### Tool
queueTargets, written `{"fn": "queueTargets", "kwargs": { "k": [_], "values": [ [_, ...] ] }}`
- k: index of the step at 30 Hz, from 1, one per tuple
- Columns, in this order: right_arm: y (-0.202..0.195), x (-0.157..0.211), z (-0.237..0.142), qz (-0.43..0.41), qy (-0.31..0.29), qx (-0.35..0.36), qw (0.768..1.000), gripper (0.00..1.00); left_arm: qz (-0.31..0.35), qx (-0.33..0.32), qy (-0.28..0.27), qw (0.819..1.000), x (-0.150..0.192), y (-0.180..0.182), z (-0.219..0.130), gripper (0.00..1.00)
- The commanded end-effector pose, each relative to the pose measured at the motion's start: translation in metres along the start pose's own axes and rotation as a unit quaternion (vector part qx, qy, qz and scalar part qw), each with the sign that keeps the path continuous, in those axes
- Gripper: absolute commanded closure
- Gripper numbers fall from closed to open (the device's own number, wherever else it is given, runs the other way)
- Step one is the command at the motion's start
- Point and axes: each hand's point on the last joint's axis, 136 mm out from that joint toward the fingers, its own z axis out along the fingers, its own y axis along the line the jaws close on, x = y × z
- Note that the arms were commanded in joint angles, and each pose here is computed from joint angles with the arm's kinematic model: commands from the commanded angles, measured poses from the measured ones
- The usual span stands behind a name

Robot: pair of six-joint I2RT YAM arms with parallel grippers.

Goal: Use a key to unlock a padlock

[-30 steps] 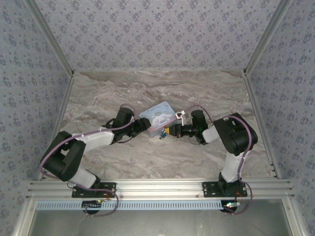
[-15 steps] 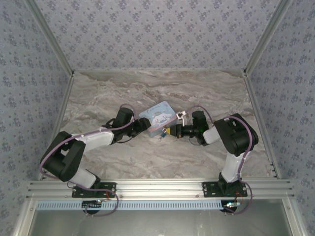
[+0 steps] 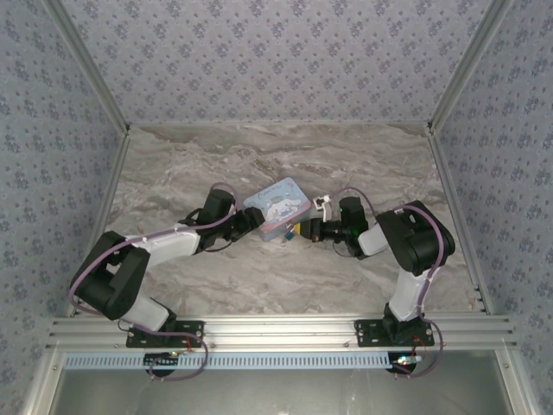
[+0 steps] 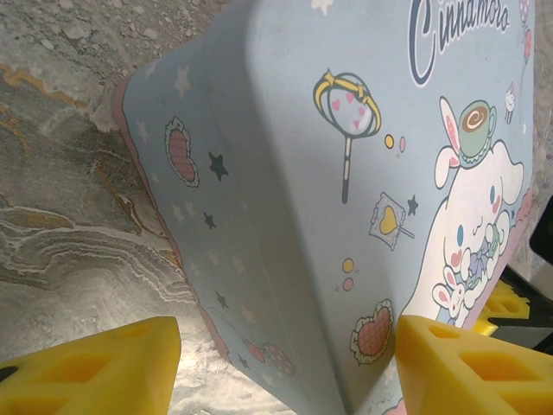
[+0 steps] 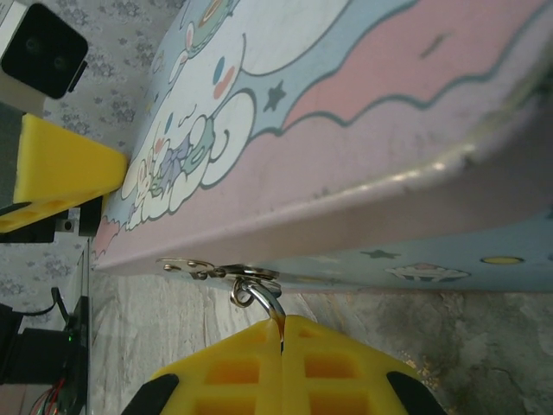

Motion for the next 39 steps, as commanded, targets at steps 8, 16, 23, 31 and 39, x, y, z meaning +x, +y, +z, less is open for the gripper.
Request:
{"fn": "queueTargets", "kwargs": {
  "k": [8,16,23,31,39],
  "values": [
    [0.005,-0.020,-0.010,0.003,-0.053,0.012,0.999,1.00,-0.004,-0.059,0.034,0.998,0.025,0.033,0.000,0.34],
    [-0.001,-0.026,-0.022,0.009,-0.066,0.034,0.997,1.00,-0.003,-0.059,0.030,0.998,0.023,0.032,-0.002,0.33],
    [-0.006,-0.021,-0.034,0.011,-0.062,0.052,0.997,1.00,0.002,-0.062,0.024,0.998,0.020,0.031,-0.005,0.32],
    [0.004,-0.011,-0.050,0.002,-0.033,0.078,0.996,1.00,0.000,-0.069,0.020,0.997,0.013,0.036,-0.003,0.31],
    [0.021,0.004,-0.075,0.011,-0.005,0.106,0.994,1.00,-0.003,-0.070,0.018,0.997,0.002,0.042,0.004,0.31]
  ]
}}
